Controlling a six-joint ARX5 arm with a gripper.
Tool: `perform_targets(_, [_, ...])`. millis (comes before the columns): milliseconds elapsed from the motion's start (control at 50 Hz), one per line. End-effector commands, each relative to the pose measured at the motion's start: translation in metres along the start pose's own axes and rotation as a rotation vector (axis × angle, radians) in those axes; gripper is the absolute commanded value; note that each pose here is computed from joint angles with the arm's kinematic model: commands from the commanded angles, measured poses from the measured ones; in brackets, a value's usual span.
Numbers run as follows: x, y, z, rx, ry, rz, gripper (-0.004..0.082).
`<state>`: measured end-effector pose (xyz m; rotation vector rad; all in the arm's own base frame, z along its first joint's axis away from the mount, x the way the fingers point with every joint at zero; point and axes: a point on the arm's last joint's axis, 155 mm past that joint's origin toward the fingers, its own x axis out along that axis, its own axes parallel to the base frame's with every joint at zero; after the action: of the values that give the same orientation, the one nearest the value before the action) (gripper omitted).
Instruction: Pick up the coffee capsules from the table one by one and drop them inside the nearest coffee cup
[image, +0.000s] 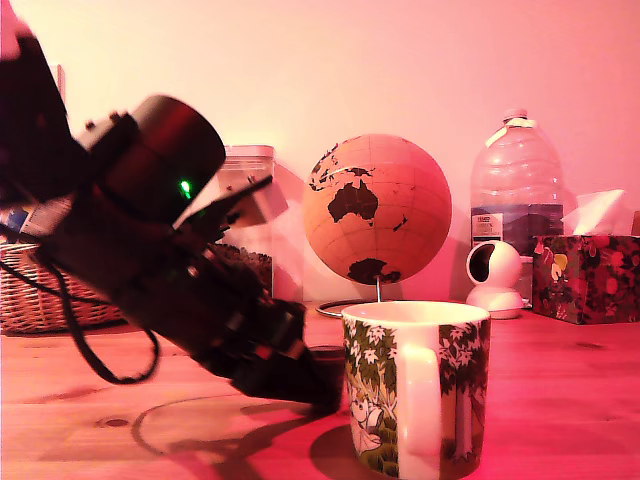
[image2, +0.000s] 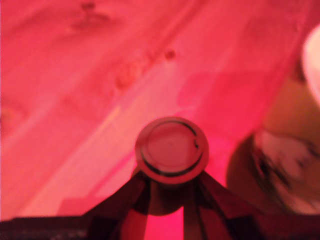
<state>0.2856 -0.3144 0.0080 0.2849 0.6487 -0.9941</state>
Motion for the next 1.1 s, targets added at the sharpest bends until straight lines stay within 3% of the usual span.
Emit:
perform_targets(0, [-0.007,-0.001,0.002,-0.001,-0.001,-0.002,0.0175])
perform_targets(260, [-0.036,-0.007,0.010,0.020,0.033,-0.001,0.0175])
perform_targets(700, [-0.092,-0.022,0.034,0.023,0.007,-0.011,0.0175])
perform_targets(1080, [-0.099,-0.055,0.043,0.046,-0.023,-0.109,0.0175])
